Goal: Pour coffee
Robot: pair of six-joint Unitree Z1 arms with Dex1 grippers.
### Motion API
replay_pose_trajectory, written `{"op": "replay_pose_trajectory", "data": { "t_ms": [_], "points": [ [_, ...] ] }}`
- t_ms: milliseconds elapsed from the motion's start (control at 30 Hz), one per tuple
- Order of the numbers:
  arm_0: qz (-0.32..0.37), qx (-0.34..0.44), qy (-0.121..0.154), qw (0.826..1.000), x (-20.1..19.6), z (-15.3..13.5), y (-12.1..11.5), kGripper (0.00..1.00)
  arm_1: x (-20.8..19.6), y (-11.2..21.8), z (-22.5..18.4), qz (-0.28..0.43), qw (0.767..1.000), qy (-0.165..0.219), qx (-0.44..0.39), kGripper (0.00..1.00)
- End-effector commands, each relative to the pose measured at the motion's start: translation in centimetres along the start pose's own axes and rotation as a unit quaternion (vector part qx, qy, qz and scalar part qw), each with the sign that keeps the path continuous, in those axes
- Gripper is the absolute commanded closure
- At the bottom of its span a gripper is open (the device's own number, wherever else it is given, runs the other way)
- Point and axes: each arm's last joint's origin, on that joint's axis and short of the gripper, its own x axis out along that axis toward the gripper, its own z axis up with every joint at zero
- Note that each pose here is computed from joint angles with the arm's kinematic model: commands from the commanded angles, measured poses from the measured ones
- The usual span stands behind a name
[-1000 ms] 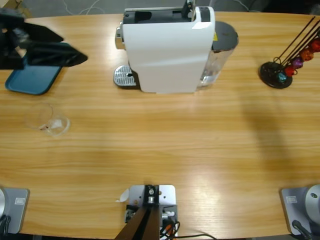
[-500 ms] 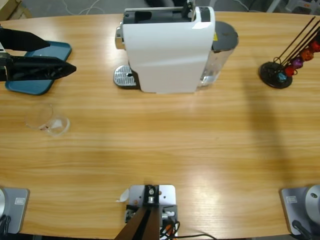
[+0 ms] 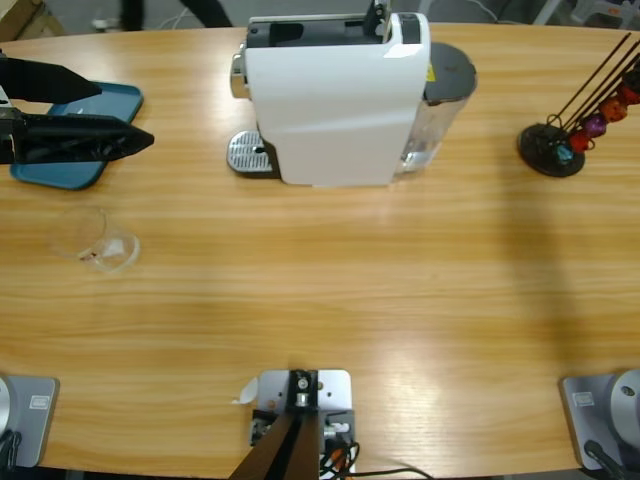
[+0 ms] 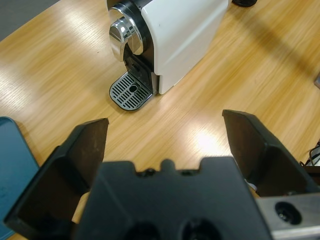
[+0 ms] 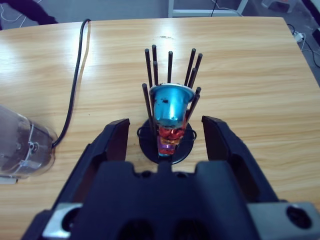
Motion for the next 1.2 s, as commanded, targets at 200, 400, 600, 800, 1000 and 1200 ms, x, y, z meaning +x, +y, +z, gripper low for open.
{"op": "replay_pose_trajectory", "data": {
  "t_ms": [200,400,600,800,1000,1200],
  "points": [
    [-0.005,0.007,0.031,0.999,1.20,-0.99,-0.27,0.018,1.43,-0.53,-0.58,-0.013,1.000,0.017,0.012,0.472],
    [-0.005,0.007,0.033,0.999,1.28,-1.00,-0.28,0.018,1.77,-0.49,-0.66,-0.012,1.000,0.023,0.009,0.497],
    [-0.005,0.007,0.033,0.999,1.22,-1.10,-0.27,0.018,1.99,-0.66,-0.65,-0.016,1.000,0.025,0.012,0.500],
    [-0.006,0.007,0.034,0.999,1.33,-1.09,-0.28,0.018,1.97,-0.70,-0.53,-0.020,1.000,0.020,0.011,0.613],
    [-0.006,0.007,0.035,0.999,1.34,-1.13,-0.28,0.018,2.03,-0.70,-0.41,-0.021,1.000,0.019,0.011,0.617],
    [-0.008,0.004,0.038,0.999,1.43,-1.30,-0.34,0.018,1.97,-0.72,-0.46,-0.022,1.000,0.017,0.012,0.653]
  ]
}}
